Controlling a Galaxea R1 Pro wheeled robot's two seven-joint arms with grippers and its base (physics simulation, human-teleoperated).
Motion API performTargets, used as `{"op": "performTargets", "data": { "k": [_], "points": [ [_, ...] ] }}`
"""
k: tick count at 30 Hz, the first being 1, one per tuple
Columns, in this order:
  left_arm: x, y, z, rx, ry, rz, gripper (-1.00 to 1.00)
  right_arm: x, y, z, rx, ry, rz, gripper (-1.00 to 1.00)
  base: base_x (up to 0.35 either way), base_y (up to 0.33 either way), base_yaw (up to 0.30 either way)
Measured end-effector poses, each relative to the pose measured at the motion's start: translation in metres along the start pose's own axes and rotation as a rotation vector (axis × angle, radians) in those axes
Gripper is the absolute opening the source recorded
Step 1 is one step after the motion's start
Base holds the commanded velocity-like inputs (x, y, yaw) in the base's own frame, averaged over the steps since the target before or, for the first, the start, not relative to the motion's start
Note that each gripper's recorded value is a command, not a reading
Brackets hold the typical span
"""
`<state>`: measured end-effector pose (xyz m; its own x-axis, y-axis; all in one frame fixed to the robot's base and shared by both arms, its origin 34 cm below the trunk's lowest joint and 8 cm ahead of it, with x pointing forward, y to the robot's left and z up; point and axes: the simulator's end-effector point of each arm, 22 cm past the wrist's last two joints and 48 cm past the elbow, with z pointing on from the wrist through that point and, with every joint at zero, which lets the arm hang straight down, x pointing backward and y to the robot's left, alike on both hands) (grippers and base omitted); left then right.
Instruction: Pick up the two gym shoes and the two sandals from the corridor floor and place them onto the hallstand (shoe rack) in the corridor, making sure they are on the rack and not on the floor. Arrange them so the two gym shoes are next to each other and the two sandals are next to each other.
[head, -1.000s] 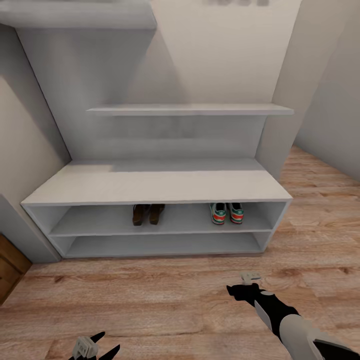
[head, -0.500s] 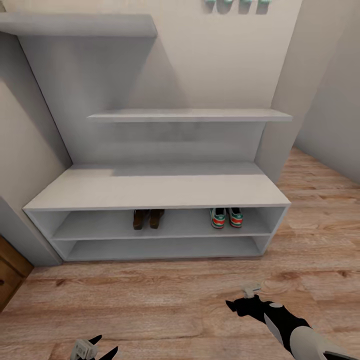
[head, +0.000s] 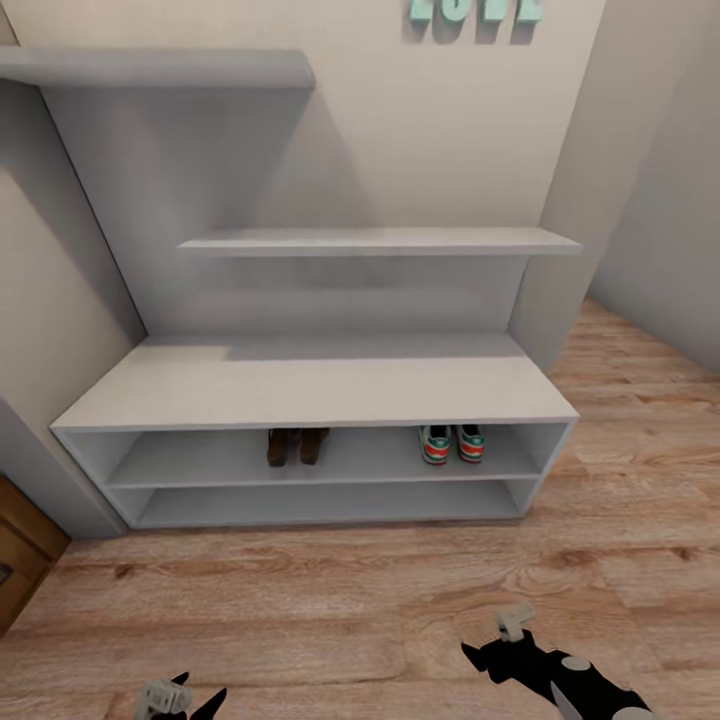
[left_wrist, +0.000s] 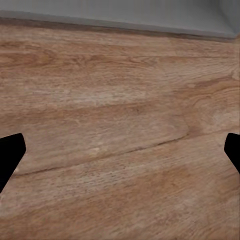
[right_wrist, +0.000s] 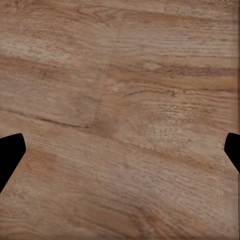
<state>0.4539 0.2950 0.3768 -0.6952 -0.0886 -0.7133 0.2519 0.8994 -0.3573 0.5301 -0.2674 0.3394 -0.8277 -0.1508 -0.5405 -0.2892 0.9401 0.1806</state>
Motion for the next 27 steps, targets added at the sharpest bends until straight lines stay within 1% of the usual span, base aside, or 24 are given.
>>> {"op": "performTargets", "data": {
  "k": [8, 10, 11, 13, 23, 25, 27],
  "points": [
    [-0.008, 0.008, -0.007, -0.077, 0.008, -0.007, 1.00, -0.001, 0.001, -0.017, 0.003, -0.035, -0.026, 1.00, 0.000, 0.000, 0.000],
    [-0.008, 0.008, -0.010, -0.093, 0.015, -0.014, 1.00, -0.002, 0.002, -0.021, 0.005, -0.038, -0.028, 1.00, 0.000, 0.000, 0.000],
    [-0.002, 0.010, -0.012, -0.114, 0.025, -0.026, 1.00, -0.001, 0.002, -0.023, 0.008, -0.040, -0.029, 1.00, 0.000, 0.000, 0.000],
    [-0.002, 0.010, -0.015, -0.127, 0.031, -0.034, 1.00, 0.000, 0.003, -0.027, 0.008, -0.036, -0.028, 1.00, 0.000, 0.000, 0.000],
    [-0.011, 0.009, -0.028, -0.155, 0.042, -0.048, 1.00, 0.007, 0.016, -0.043, -0.002, -0.013, -0.018, 1.00, 0.000, 0.000, 0.000],
    [-0.014, 0.009, -0.030, -0.159, 0.044, -0.051, 1.00, 0.022, 0.025, -0.047, -0.013, 0.012, -0.006, 1.00, 0.000, 0.000, 0.000],
    [-0.017, 0.008, -0.032, -0.159, 0.044, -0.051, 1.00, 0.023, 0.027, -0.050, -0.015, 0.017, -0.002, 1.00, 0.000, 0.000, 0.000]
  ]
}}
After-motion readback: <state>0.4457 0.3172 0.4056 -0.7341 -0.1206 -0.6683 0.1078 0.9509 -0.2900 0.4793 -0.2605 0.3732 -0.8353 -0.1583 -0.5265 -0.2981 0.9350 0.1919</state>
